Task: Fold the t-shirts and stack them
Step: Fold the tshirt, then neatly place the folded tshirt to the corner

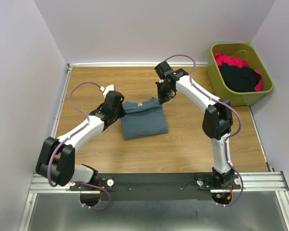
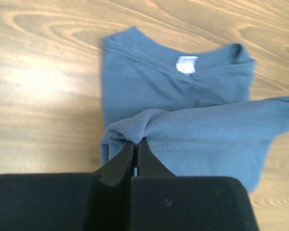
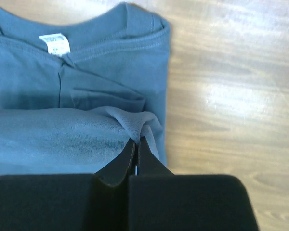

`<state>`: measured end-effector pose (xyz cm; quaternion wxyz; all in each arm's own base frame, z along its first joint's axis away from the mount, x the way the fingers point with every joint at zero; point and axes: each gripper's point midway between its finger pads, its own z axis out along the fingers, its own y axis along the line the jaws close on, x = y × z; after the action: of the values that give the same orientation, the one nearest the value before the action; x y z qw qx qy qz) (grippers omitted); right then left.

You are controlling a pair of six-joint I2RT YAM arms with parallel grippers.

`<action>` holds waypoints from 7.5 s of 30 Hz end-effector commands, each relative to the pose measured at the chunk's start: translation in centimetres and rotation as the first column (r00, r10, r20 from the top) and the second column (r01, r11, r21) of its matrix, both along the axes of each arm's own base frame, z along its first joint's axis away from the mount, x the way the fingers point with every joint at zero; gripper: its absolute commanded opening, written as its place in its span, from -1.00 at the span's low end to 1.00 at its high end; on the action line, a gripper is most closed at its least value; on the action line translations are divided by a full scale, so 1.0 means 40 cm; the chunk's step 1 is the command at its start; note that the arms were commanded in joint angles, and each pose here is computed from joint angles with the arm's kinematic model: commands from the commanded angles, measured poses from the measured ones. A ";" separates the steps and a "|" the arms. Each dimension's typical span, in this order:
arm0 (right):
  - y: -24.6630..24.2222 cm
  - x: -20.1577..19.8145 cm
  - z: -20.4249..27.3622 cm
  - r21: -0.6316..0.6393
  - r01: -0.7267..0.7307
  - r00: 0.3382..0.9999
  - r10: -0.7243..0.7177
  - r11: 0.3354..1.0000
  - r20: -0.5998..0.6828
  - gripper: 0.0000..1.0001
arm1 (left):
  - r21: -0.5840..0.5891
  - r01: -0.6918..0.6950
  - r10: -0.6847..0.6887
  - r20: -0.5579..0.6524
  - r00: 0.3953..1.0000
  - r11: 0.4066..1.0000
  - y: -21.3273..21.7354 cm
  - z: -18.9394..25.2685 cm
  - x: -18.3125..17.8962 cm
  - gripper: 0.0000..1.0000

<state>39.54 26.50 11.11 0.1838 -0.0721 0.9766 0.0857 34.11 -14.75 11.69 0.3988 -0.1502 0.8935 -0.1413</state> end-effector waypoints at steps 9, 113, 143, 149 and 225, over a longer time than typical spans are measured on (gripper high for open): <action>-0.073 0.081 -0.143 -0.070 0.162 0.984 -0.156 0.984 0.083 -0.99 | 0.107 0.031 -0.041 0.088 0.995 0.994 0.000 -0.082 0.135 -0.99; 0.301 -0.258 -0.024 0.888 -0.151 0.956 0.293 0.434 0.019 0.03 | -0.096 0.079 -0.050 0.266 0.963 0.992 0.073 0.119 -0.151 0.25; 0.093 0.151 -0.002 0.829 -0.116 0.992 0.021 0.546 0.125 -0.05 | -0.084 0.310 -0.270 0.315 0.910 0.947 -0.125 0.092 0.193 -0.02; 0.026 0.212 -0.085 0.817 -0.030 0.995 -0.062 0.575 0.080 -0.05 | -0.078 0.325 -0.302 0.216 0.928 0.942 -0.146 -0.034 0.265 -0.14; -0.166 -0.222 -0.053 0.428 0.031 0.990 -0.086 0.903 0.109 0.33 | -0.318 -0.096 0.042 -0.173 0.984 0.943 -0.110 -0.246 -0.139 0.14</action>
<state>30.86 20.13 8.63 0.2486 0.0034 0.9226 0.2950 28.95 -19.82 3.62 0.3043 -0.2372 0.8777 -0.2842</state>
